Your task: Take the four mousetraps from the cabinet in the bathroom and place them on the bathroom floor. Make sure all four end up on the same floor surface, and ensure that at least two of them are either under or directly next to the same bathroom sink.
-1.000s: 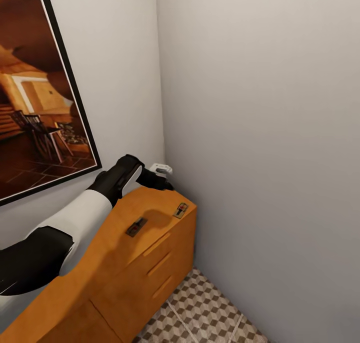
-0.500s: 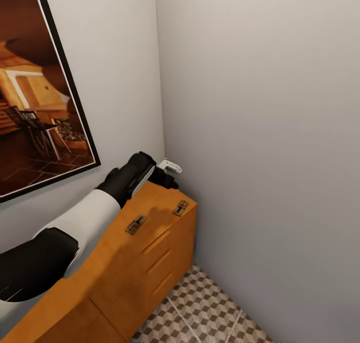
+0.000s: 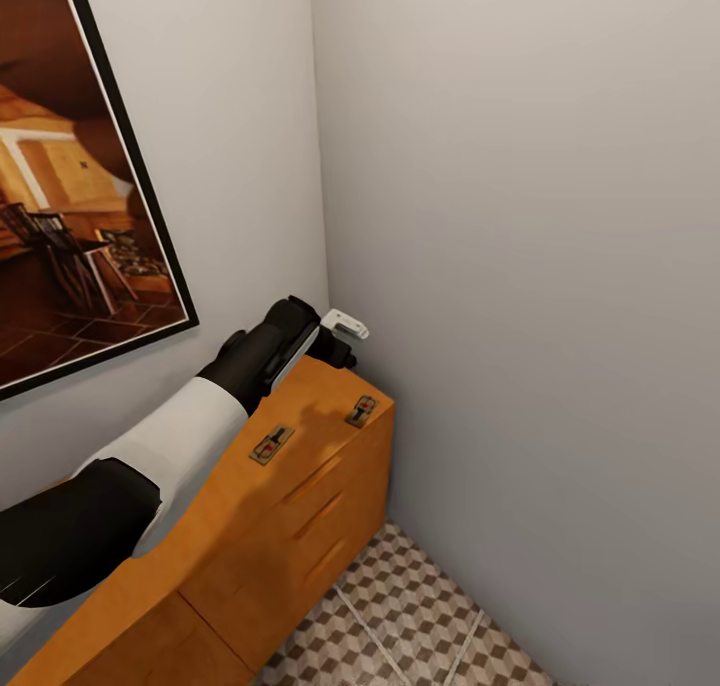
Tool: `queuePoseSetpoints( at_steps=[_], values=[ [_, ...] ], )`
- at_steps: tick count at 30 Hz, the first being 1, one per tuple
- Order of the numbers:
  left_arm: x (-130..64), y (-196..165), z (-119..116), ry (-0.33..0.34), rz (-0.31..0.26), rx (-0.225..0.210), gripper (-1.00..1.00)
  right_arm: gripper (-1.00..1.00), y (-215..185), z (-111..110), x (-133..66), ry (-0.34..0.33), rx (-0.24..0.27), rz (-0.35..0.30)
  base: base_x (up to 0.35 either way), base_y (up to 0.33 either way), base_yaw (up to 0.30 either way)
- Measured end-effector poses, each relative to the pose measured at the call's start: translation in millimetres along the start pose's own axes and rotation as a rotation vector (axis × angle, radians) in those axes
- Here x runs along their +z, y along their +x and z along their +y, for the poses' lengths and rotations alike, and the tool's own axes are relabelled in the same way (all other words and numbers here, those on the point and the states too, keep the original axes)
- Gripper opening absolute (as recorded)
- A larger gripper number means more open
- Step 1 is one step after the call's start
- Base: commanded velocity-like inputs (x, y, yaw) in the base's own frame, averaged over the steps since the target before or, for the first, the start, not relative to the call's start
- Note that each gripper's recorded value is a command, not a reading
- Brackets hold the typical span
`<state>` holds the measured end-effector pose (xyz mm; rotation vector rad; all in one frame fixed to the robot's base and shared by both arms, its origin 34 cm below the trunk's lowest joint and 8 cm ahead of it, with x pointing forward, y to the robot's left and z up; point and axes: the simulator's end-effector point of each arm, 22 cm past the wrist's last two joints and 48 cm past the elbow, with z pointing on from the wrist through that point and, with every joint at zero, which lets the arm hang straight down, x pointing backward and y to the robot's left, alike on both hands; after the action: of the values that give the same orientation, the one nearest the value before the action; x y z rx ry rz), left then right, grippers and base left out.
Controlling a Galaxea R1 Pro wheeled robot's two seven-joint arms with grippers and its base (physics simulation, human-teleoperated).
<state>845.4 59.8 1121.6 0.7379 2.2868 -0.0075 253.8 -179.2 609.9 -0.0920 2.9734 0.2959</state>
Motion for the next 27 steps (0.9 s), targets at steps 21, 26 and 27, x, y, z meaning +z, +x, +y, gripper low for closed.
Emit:
queuePoseSetpoints(
  at_steps=[21,26,27],
  values=[
    [16.6,11.5,-2.5,0.016,0.024,-0.009,1.0,1.0,11.1,0.1,2.1,-0.001,0.005,0.027,0.0,0.0,0.0],
    [20.2,14.0,-3.0,0.02,0.029,-0.011,1.0,1.0,13.6,0.1,2.5,-0.001,0.007,0.033,0.0,0.0,0.0],
    [20.9,14.5,-3.1,0.02,0.03,-0.011,1.0,1.0,14.1,0.1,2.6,-0.002,0.007,0.034,0.0,0.0,0.0]
  ],
)
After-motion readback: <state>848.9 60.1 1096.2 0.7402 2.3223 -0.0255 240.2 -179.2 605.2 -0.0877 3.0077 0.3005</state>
